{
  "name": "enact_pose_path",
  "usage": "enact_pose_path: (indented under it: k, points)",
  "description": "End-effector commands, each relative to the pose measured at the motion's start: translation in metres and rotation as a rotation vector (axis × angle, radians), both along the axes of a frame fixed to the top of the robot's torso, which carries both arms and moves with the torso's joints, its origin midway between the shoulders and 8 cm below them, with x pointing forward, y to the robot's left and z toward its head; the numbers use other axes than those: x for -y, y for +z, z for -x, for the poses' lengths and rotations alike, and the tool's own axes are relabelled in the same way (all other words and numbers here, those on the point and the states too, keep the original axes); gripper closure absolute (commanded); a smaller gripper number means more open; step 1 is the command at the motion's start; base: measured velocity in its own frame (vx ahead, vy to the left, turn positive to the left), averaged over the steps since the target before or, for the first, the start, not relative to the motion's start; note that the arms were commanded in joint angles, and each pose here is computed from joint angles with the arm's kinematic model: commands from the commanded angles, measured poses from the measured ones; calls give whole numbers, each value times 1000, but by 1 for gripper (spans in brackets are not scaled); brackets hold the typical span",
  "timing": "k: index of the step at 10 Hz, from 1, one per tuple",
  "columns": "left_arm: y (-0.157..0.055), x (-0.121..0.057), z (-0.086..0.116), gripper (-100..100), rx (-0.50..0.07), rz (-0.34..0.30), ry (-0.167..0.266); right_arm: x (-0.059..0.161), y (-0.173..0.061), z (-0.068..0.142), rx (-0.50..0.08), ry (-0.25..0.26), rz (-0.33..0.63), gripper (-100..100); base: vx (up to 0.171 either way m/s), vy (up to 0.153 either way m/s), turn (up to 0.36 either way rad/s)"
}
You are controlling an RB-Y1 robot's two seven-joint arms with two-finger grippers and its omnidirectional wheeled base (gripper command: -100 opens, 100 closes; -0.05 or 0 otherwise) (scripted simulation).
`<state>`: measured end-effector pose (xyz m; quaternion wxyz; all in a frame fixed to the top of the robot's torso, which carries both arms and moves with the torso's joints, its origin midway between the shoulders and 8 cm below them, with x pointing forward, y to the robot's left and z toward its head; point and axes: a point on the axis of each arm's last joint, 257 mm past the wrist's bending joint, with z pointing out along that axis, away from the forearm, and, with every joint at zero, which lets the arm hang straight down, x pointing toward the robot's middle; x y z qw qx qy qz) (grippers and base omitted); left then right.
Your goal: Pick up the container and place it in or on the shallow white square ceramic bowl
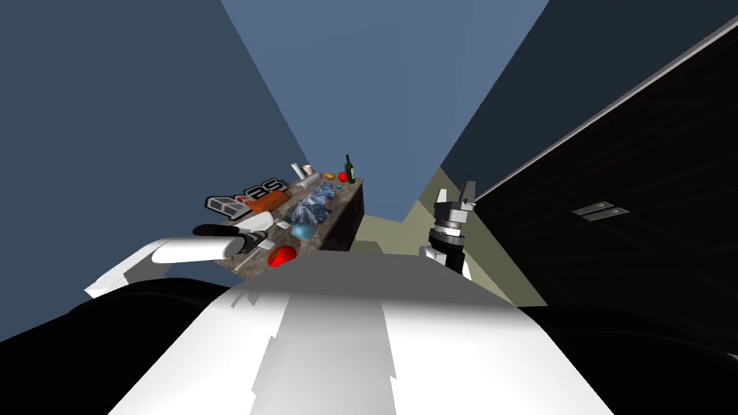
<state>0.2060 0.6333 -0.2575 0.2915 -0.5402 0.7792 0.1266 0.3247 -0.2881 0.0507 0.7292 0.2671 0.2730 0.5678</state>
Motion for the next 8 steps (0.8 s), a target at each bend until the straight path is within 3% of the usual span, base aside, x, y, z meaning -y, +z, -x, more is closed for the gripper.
enact_pose_path:
  k: [1, 4, 5, 8]
  points:
    - [7, -5, -13, 100, 26, -33, -23, 0, 0, 0, 0, 0, 0, 0, -288, 78, -289]
    - [18, -13, -39, 100, 74, -88, -67, 0, 0, 0, 0, 0, 0, 0, -293, 89, -326]
    - [18, -13, -39, 100, 74, -88, -67, 0, 0, 0, 0, 0, 0, 0, -244, 39, -132]
    - [27, -17, -67, 100, 122, -136, -124, 0, 0, 0, 0, 0, 0, 0, -278, 99, -288]
